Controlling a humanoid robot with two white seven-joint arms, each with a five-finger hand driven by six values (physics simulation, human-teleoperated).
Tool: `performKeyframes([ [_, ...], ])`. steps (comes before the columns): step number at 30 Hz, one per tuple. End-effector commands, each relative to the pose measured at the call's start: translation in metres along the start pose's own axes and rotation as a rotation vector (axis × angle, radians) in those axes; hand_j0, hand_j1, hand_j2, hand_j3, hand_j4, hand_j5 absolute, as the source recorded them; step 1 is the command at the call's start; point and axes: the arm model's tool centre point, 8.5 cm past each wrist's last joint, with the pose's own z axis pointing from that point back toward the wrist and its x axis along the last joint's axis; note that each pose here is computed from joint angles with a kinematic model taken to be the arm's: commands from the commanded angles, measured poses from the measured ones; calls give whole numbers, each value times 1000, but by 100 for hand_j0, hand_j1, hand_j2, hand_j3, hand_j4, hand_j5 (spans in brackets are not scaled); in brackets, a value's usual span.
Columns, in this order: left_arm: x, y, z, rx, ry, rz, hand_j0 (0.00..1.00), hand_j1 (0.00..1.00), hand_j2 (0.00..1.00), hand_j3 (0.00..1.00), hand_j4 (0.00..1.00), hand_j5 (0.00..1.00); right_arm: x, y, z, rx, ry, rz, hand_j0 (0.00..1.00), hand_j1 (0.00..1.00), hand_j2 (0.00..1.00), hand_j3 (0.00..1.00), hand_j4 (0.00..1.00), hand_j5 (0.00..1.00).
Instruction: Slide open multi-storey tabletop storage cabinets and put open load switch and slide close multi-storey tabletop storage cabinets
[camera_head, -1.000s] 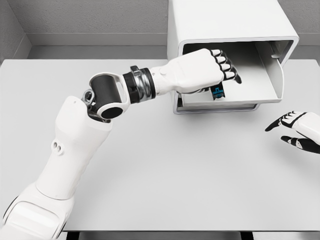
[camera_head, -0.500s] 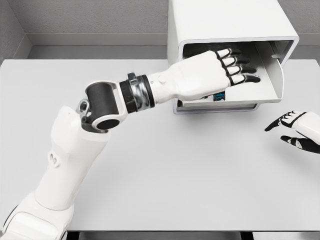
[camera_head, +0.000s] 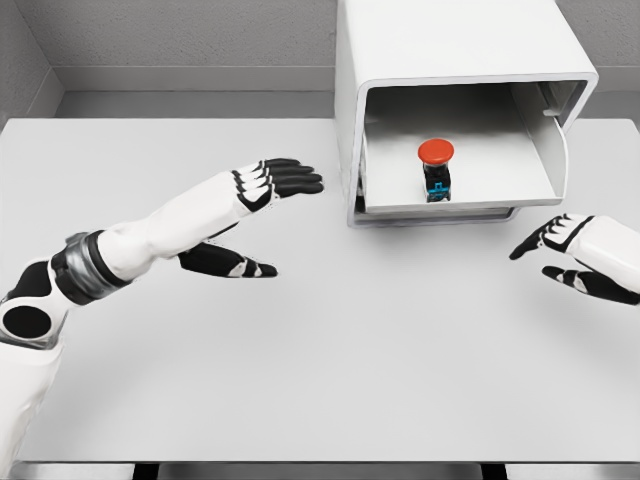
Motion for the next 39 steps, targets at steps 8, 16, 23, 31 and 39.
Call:
performKeyframes([
  [8,-95,3,122,-2,440,118,100,100,100,100,100,100,2,-9,-6,-23,-14,22,63,63,63,63,63,63],
  [16,-111,3,156,38,545,142,100,100,100,100,100,100,7,-10,-24,-29,-51,40,64,64,64,64,64,64],
  [23,-113,3,161,63,559,147,100,100,100,100,100,100,10,-7,-36,-37,-76,38,64,64,64,64,64,64],
  [31,-114,0,164,62,569,154,100,100,100,100,100,100,14,-4,-44,-32,-96,38,64,64,64,64,64,64],
  [39,-114,-2,164,61,570,158,100,100,100,100,100,100,14,-2,-55,-33,-113,31,64,64,64,64,64,64],
])
